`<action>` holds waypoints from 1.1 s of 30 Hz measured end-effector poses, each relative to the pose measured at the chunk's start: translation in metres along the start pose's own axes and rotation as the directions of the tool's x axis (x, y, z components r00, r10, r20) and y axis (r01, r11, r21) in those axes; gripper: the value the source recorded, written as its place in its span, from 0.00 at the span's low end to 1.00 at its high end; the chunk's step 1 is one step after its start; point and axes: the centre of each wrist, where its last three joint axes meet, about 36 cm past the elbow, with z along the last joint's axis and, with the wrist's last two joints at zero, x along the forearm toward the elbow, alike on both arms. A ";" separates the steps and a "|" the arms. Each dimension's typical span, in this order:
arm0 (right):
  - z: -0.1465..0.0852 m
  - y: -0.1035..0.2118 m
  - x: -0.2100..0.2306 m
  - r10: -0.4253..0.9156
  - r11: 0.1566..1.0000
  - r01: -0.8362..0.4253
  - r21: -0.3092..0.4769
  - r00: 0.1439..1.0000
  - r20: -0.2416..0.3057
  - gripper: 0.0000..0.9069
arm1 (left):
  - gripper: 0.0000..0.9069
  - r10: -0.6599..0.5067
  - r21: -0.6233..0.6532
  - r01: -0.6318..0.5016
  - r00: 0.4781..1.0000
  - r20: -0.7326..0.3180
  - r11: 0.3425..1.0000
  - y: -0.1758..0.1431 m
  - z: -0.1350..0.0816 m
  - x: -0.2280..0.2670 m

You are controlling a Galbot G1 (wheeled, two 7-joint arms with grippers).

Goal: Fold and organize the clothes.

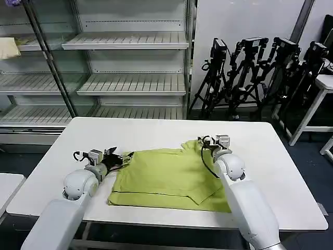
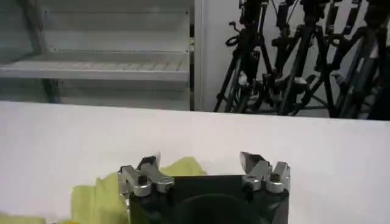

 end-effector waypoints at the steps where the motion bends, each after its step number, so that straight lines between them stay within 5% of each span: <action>1: 0.001 -0.001 -0.001 0.000 1.000 0.000 -0.002 1.000 -0.003 0.00 | 0.02 0.002 0.001 -0.002 1.000 -0.001 1.000 0.000 0.000 0.000; 22: 0.002 0.001 -0.011 -0.055 0.998 0.054 -0.032 0.998 -0.023 0.00 | 0.01 0.032 0.010 -0.032 0.999 -0.006 0.999 -0.006 0.008 0.002; 33: -0.001 -0.009 0.015 -0.083 0.996 0.084 -0.028 0.995 0.050 0.00 | 0.01 0.029 0.015 -0.029 0.999 0.029 0.999 -0.007 0.000 0.014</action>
